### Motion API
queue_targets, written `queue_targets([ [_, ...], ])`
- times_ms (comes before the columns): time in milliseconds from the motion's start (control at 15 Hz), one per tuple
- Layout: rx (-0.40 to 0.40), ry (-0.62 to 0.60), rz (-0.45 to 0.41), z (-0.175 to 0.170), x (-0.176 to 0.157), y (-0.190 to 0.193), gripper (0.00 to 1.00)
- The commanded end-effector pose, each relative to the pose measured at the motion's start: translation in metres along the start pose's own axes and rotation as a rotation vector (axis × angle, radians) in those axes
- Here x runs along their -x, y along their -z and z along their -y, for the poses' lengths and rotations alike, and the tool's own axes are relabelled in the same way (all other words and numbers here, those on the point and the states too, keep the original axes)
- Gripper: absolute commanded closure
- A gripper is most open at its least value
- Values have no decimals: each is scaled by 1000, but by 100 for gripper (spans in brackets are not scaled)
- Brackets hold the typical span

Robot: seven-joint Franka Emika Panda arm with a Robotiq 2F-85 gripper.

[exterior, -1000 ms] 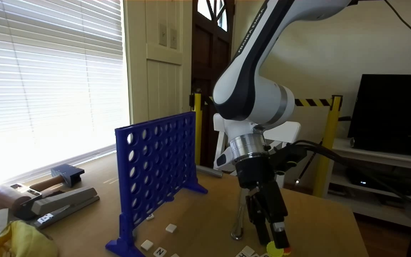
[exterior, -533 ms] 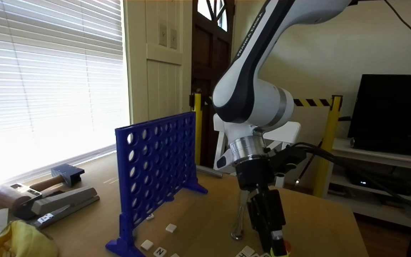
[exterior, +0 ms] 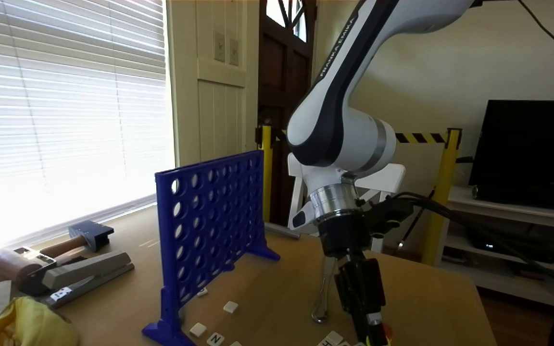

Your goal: Turn the knife to the right, then put one yellow disc in the blue board

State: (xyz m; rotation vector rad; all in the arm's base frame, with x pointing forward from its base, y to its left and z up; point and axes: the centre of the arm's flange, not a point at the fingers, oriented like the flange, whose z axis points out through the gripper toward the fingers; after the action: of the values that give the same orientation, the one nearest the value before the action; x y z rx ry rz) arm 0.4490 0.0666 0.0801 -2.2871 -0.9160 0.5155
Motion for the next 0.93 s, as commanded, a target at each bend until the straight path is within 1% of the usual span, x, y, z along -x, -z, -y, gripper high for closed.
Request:
queue_targets([
  [0,1,25,39,-7,1,-2,84],
  [133,11,36,52,-6,1,-3,98],
  [200,11,40,60,-6,1,-3,100],
  [333,11,53,66,0,1,-2,100],
  [400,9,59,60,9,1,2,98],
  [467,21,68,55,22,3,6,98],
  [533,36,83,28,41,6,15,98],
  [600,59,114,4,57,7,24,98],
  [733,165,183,-5,93,9,48,98],
  [867,240,241,-32,121,5,74,98],
])
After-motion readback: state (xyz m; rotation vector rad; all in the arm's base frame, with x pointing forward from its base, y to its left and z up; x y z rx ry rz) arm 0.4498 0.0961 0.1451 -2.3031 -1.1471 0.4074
